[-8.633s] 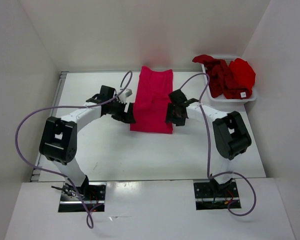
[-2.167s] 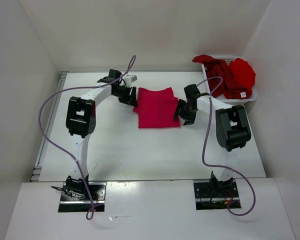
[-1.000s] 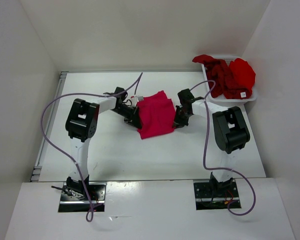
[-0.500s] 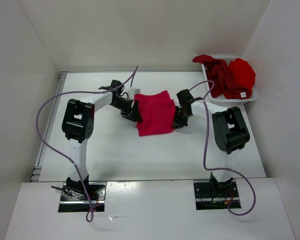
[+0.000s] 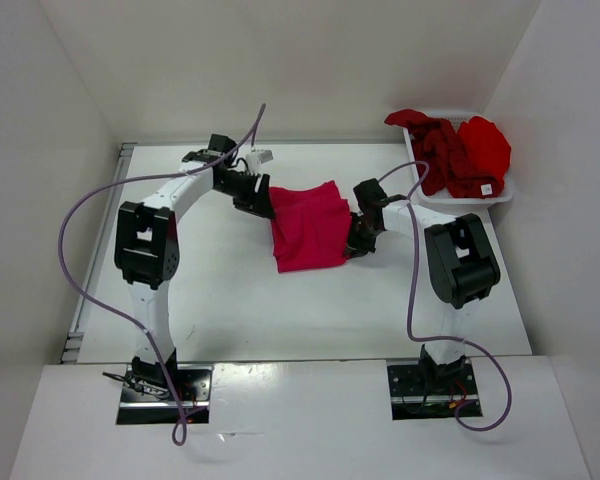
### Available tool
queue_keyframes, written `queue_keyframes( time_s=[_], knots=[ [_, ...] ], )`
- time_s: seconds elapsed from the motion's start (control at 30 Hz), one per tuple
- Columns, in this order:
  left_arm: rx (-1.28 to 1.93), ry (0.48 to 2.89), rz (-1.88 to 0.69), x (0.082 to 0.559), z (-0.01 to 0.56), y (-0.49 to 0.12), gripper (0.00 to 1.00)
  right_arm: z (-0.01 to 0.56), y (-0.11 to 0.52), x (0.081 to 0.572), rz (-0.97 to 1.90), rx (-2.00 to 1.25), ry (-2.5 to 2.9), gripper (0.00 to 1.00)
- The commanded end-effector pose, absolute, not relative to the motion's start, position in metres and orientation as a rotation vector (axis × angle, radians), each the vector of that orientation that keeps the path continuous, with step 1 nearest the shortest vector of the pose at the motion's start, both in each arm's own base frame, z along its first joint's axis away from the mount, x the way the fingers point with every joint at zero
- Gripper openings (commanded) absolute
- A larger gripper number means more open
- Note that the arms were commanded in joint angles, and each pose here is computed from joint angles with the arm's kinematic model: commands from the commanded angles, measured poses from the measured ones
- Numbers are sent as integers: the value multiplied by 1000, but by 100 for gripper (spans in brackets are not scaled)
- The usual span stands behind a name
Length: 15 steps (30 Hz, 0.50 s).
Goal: Fold and stack the t-shirts
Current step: Smooth out wrinkles on the folded tshirt
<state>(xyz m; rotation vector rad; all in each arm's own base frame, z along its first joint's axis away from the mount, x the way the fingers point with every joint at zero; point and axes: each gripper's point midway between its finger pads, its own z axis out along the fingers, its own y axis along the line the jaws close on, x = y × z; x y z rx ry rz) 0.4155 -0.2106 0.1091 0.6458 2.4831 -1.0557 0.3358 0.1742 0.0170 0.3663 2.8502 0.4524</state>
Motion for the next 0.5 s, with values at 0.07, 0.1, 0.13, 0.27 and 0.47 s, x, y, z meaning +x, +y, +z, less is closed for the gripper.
queue_keyframes(
  time_s=[0.07,0.1,0.13,0.27,0.47],
  knots=[
    [606,2472,-1144,427,112,-228,61,32,175,337,447,347,2804,14],
    [620,2477,-1134,425,110,-232,61,32,175,337,447,347,2804,14],
    [617,2478,-1098,429,111,-230,62,32,175,337,447,347,2804,14],
    [612,2471,-1091,435,108,-236,64,32,175,337,447,347,2804,14],
    [601,2541,-1056,436,87,-245,64,32,175,337,447,347,2804,14]
  ],
)
